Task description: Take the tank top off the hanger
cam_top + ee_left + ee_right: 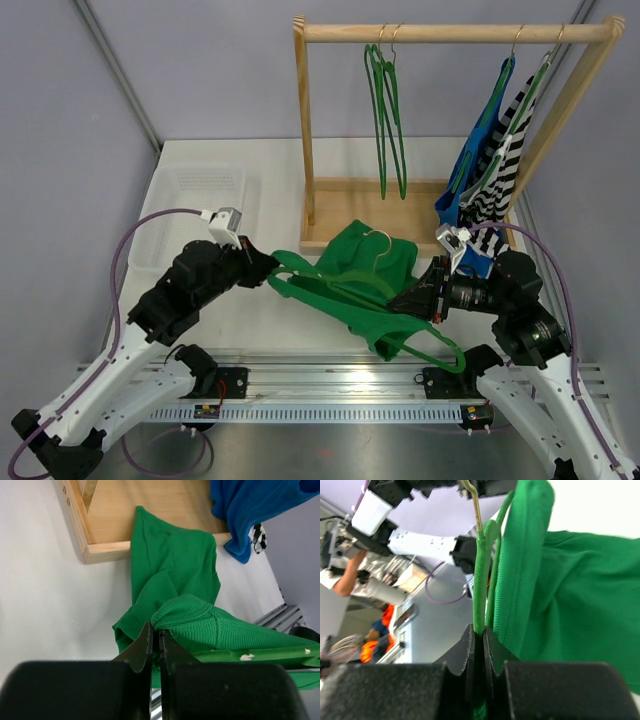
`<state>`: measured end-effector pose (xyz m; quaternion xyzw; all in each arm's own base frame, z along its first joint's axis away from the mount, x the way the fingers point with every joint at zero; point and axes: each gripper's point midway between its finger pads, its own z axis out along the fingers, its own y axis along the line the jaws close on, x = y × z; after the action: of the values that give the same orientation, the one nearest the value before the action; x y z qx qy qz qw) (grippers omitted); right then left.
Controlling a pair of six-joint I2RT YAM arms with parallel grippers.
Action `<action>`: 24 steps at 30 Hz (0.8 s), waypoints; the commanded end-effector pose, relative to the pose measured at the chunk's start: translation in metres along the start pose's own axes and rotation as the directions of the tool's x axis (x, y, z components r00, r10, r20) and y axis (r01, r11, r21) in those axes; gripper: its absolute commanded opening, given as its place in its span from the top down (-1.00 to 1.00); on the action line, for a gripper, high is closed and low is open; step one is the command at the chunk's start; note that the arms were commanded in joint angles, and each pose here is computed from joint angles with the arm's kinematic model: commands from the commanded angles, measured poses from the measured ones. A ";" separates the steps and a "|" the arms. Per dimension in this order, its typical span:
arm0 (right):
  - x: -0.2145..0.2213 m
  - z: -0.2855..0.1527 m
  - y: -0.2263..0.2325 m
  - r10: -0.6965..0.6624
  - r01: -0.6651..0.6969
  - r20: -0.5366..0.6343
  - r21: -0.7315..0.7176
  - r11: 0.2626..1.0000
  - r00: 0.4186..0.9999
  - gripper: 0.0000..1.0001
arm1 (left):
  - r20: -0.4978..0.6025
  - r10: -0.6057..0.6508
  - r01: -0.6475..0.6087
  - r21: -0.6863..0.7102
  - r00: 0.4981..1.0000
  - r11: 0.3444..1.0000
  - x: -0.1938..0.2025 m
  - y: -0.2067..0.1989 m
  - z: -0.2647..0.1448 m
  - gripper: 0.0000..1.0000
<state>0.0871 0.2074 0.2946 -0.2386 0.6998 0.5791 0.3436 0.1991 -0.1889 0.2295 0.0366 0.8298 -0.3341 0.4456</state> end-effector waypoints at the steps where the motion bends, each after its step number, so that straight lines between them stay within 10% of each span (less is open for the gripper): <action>1: -0.056 -0.010 0.026 -0.276 0.271 0.191 0.052 0.961 0.942 1.00 | -0.016 -0.021 0.021 0.009 1.000 1.000 0.007 -0.002 -0.013 1.00; 9: -0.048 -0.019 0.015 -0.295 0.272 0.170 0.143 0.951 0.940 1.00 | 0.210 -0.097 0.187 -0.469 0.973 0.863 -0.015 0.087 -0.056 1.00; 13: -0.048 -0.027 0.017 -0.326 0.292 0.209 0.175 0.940 0.922 1.00 | 0.244 -0.101 0.204 -0.446 0.965 0.871 -0.023 0.083 -0.055 1.00; 19: -0.074 -0.032 0.038 -0.343 0.328 0.443 0.114 0.938 0.828 1.00 | 0.102 -0.076 0.064 0.117 0.992 0.991 -0.007 -0.016 -0.014 1.00; 24: -0.097 -0.036 0.058 -0.307 0.373 0.604 0.017 0.928 0.736 1.00 | -0.092 0.051 0.012 0.583 0.994 0.812 0.038 -0.106 -0.025 1.00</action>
<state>0.1141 0.1884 0.3351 -0.1941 0.5952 0.5460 0.5567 0.1686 -0.2170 0.2172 0.0461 0.8068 -0.4331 0.3992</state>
